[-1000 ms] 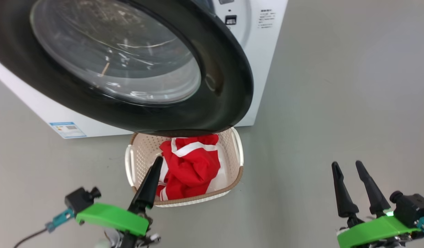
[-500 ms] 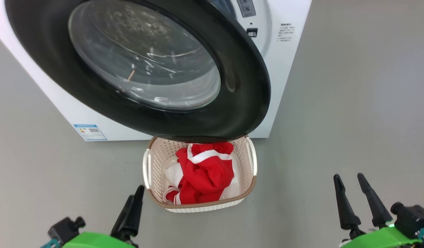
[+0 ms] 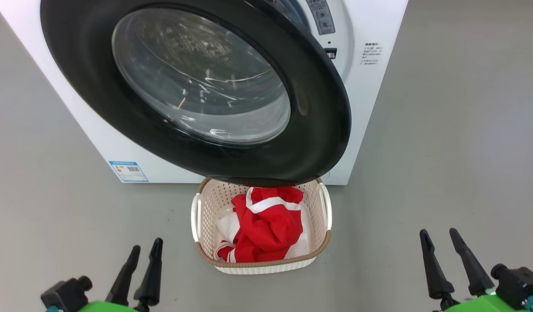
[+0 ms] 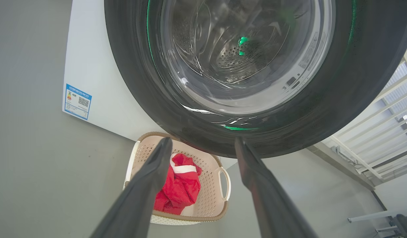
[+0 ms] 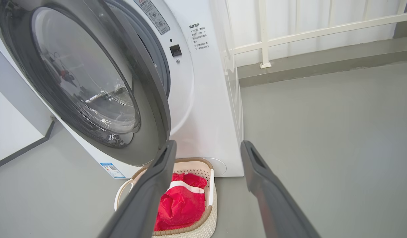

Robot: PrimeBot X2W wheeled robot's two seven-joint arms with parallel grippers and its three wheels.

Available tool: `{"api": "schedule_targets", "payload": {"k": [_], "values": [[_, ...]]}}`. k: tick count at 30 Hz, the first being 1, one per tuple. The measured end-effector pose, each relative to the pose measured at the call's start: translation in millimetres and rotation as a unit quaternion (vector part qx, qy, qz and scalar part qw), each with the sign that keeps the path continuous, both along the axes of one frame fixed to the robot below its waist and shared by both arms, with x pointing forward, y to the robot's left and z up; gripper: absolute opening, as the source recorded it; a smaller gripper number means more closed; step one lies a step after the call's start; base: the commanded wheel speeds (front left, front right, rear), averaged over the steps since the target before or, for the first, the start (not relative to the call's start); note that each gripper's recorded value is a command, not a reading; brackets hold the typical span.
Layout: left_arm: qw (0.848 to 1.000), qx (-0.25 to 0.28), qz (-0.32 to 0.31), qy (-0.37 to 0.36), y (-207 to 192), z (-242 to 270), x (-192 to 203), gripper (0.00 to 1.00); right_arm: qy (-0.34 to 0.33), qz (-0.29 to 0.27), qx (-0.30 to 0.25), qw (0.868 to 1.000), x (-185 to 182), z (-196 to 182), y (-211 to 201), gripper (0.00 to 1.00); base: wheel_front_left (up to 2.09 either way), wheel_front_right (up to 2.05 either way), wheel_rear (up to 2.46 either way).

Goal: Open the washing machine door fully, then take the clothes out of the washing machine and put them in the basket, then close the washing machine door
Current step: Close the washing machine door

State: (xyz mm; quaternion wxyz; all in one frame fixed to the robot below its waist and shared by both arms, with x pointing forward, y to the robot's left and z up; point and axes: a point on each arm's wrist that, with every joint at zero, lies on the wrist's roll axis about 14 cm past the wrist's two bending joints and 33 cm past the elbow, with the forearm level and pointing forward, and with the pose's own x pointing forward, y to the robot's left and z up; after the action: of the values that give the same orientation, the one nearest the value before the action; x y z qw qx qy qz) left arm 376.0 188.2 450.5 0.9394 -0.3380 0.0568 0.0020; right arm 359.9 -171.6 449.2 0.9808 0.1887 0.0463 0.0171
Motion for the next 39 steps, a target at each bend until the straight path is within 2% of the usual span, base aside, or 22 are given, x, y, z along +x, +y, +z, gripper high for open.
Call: {"api": "schedule_targets", "payload": {"k": [7,21,39], "values": [[0.993,0.116,-0.012,-0.003,3.9,-4.0,-13.4,1.0,0.001,0.003,0.0,1.0,-2.4,-0.4,1.6,1.0,0.0,0.0,0.0],[0.971,0.236,0.0,-0.035,7.5,15.6,-23.0,1.0,-0.005,0.007,0.0,1.0,-1.8,3.2,4.0,1.0,0.0,0.0,0.0],[0.972,0.234,0.002,-0.03,4.2,12.6,-27.4,1.0,-0.007,0.006,0.0,1.0,-1.9,4.5,3.9,1.0,0.0,0.0,0.0]]}}
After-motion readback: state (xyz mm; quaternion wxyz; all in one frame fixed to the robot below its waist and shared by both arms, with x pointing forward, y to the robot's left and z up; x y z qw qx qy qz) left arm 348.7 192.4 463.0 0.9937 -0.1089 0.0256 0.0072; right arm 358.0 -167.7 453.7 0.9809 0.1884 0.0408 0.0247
